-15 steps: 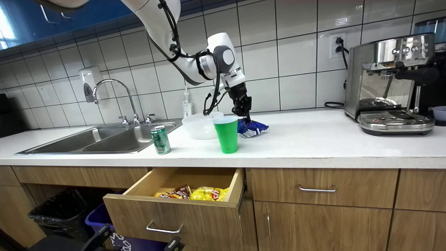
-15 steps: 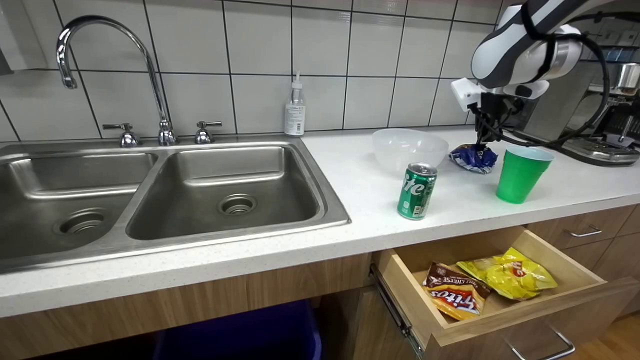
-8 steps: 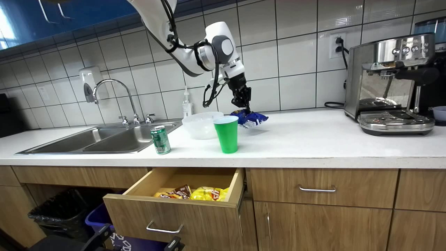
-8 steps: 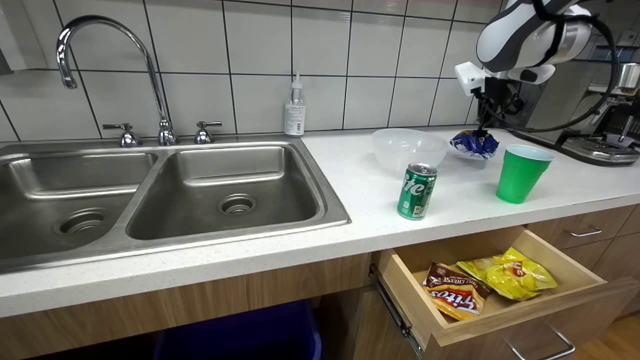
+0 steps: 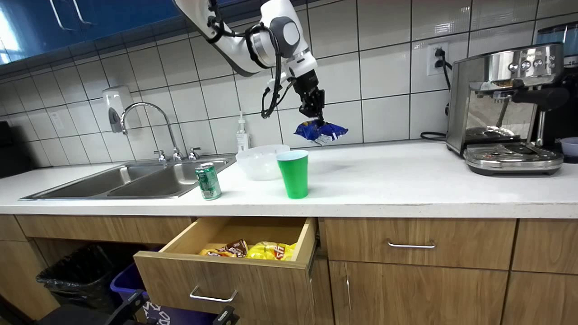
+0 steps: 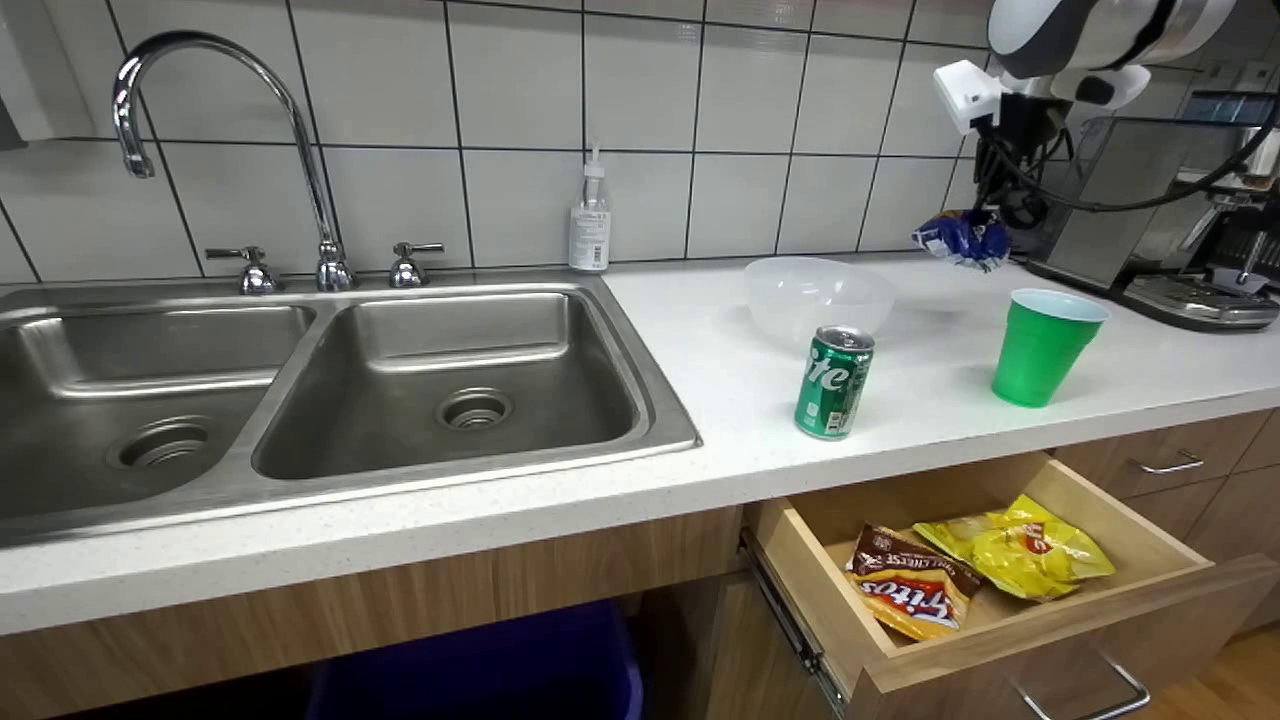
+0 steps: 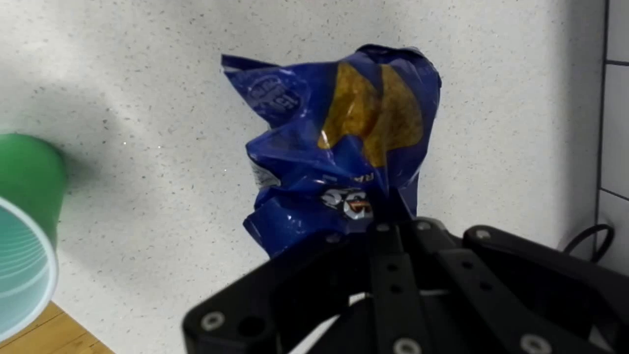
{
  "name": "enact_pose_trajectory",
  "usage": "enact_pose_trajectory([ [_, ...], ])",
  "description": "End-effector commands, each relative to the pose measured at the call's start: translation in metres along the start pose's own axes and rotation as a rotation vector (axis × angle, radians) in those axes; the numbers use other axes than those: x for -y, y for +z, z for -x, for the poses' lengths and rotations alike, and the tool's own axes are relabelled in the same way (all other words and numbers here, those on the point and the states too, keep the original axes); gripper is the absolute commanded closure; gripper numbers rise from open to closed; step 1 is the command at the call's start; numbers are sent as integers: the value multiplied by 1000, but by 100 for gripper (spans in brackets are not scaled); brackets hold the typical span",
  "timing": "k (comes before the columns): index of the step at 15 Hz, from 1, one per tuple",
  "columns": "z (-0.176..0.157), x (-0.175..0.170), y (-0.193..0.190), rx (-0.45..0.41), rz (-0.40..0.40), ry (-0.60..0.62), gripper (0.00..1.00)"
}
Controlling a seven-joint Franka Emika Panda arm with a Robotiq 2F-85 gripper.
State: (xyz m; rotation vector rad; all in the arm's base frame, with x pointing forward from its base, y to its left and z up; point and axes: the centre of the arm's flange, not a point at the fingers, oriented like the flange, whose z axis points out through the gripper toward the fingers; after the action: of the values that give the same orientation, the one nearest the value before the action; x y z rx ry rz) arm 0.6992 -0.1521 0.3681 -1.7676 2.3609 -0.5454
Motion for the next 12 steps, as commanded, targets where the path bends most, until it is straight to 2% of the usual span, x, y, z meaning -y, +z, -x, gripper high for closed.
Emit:
enact_pose_trajectory([
  [1,-12,-18,-37,15,-24,-48,100],
  [6,-18,-34,-68,23,-41,-121,100],
  [12,-13,-68,-103,79,-38,-308,100],
])
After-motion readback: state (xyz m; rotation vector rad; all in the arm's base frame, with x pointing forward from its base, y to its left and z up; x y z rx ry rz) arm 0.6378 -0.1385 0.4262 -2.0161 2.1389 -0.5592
